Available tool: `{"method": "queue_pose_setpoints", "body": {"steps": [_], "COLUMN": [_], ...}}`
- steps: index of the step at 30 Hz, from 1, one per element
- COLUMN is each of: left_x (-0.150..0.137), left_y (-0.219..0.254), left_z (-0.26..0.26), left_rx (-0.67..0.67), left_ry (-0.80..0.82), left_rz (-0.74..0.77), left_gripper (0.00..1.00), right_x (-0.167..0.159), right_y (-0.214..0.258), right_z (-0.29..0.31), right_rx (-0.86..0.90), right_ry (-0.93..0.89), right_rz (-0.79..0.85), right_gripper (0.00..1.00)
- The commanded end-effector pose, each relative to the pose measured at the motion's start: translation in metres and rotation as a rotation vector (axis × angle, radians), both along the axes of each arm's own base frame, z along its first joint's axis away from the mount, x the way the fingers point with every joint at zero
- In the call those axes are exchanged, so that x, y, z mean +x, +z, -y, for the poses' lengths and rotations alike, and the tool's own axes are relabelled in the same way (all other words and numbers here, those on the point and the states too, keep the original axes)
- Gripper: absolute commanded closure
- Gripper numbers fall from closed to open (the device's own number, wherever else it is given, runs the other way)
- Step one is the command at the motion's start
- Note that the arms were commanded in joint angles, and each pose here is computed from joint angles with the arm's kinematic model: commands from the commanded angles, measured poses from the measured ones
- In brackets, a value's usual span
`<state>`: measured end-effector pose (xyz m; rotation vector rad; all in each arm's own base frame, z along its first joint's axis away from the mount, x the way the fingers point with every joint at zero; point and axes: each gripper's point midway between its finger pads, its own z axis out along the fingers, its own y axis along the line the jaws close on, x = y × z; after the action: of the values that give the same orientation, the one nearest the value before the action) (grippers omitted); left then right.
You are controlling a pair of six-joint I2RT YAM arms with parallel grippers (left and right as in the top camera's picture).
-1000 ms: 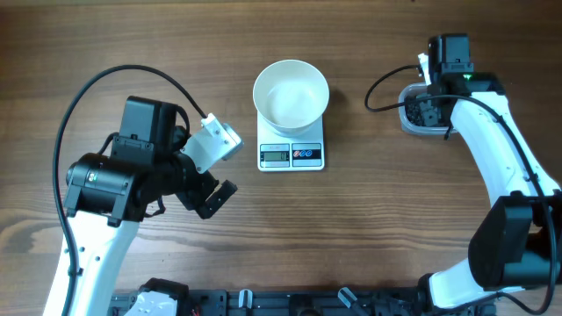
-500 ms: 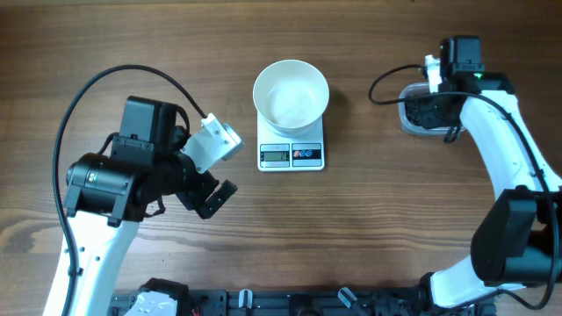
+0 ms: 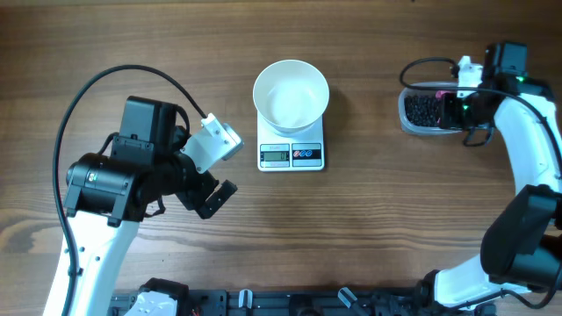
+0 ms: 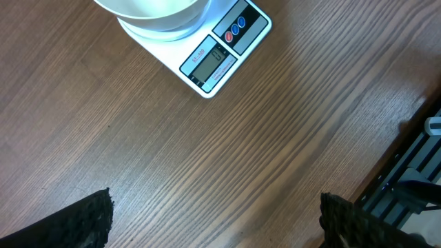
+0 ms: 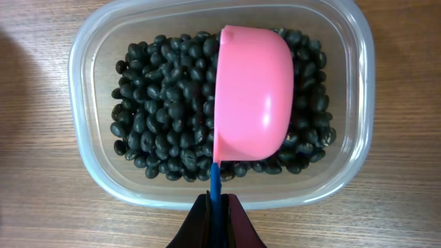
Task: Scoop item into bowl and weigh 150g on scale
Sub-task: 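Dip the scoop into the beans and scoop them with the right gripper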
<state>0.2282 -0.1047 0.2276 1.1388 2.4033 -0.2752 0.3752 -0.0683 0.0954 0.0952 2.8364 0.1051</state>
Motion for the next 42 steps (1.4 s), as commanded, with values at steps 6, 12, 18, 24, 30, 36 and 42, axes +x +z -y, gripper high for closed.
{"method": "queue_pose_setpoints", "body": {"steps": [6, 12, 18, 24, 30, 36, 42], "left_x": [0.002, 0.002, 0.002, 0.002, 0.002, 0.002, 0.002], "left_y": [0.001, 0.001, 0.001, 0.001, 0.001, 0.001, 0.001], "left_z": [-0.001, -0.001, -0.001, -0.001, -0.001, -0.001, -0.001], "left_rx": [0.005, 0.005, 0.005, 0.005, 0.005, 0.005, 0.005], "left_ry": [-0.015, -0.015, -0.015, -0.015, -0.015, -0.015, -0.015], "left_rz": [0.009, 0.009, 0.009, 0.009, 0.009, 0.010, 0.009], "left_gripper": [0.00, 0.00, 0.00, 0.00, 0.00, 0.00, 0.00], "right_x": [-0.016, -0.016, -0.015, -0.013, -0.011, -0.010, -0.012], "right_y": [-0.011, -0.011, -0.010, -0.008, -0.014, -0.024, -0.036], "right_z": [-0.003, -0.003, -0.006, -0.016, -0.015, -0.024, -0.026], "right_rx": [0.133, 0.134, 0.145, 0.174, 0.167, 0.222, 0.247], "right_ry": [-0.021, -0.025, -0.017, 0.056, 0.081, 0.104, 0.102], "right_rz": [-0.059, -0.060, -0.054, -0.036, -0.038, -0.051, -0.086], "right_gripper": [0.96, 0.96, 0.96, 0.96, 0.96, 0.96, 0.96]}}
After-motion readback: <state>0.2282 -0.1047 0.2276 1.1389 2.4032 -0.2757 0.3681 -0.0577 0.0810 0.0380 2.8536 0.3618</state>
